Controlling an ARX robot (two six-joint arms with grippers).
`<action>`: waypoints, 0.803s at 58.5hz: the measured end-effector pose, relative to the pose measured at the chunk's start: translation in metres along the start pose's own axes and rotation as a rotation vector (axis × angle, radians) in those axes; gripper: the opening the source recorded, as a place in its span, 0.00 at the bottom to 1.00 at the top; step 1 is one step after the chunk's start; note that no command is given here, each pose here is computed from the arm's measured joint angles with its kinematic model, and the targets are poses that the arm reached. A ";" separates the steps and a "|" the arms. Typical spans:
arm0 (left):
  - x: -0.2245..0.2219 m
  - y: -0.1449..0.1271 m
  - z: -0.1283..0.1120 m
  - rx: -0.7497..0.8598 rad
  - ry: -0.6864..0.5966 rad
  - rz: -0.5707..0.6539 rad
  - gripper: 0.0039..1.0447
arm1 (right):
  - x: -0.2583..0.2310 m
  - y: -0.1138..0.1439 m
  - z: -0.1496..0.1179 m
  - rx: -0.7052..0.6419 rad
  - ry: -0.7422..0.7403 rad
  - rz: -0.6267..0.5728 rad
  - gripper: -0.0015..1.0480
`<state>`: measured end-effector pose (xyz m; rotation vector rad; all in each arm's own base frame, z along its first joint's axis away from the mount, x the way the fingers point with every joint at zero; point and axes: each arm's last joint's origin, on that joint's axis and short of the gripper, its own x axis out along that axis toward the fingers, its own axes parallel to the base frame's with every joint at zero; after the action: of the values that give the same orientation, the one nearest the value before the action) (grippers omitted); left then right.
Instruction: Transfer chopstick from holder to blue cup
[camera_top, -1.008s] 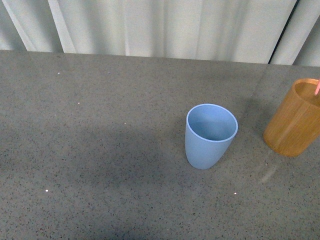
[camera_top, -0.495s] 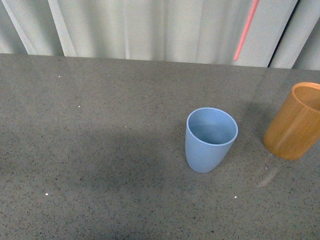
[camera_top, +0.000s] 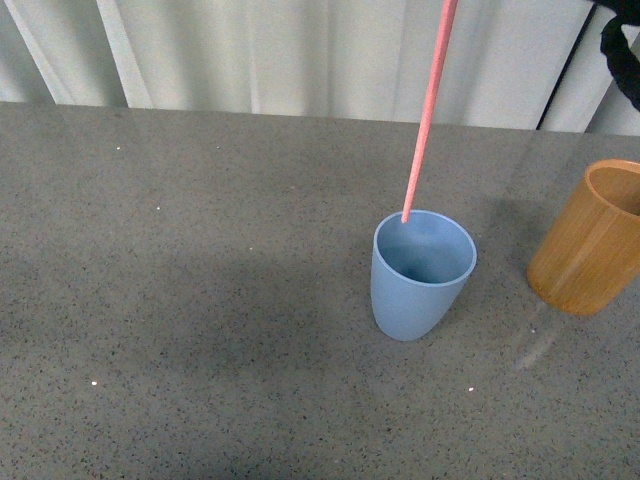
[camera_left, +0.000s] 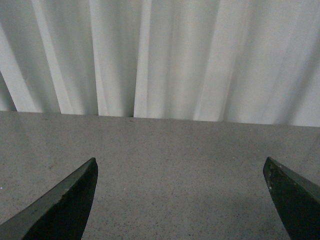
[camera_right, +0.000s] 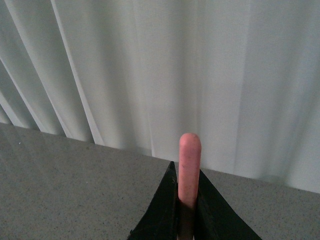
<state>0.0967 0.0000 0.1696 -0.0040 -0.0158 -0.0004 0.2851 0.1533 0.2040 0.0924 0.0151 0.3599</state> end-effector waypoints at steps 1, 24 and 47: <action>0.000 0.000 0.000 0.000 0.000 0.000 0.94 | 0.000 0.000 -0.001 0.002 0.002 0.000 0.02; 0.000 0.000 0.000 0.000 0.000 0.000 0.94 | 0.004 -0.004 -0.032 0.003 0.059 -0.021 0.02; 0.000 0.000 0.000 0.000 0.000 0.000 0.94 | 0.007 -0.005 -0.061 0.004 0.146 -0.050 0.08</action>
<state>0.0967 0.0000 0.1696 -0.0040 -0.0158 -0.0004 0.2914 0.1565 0.1429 0.0696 0.1622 0.3163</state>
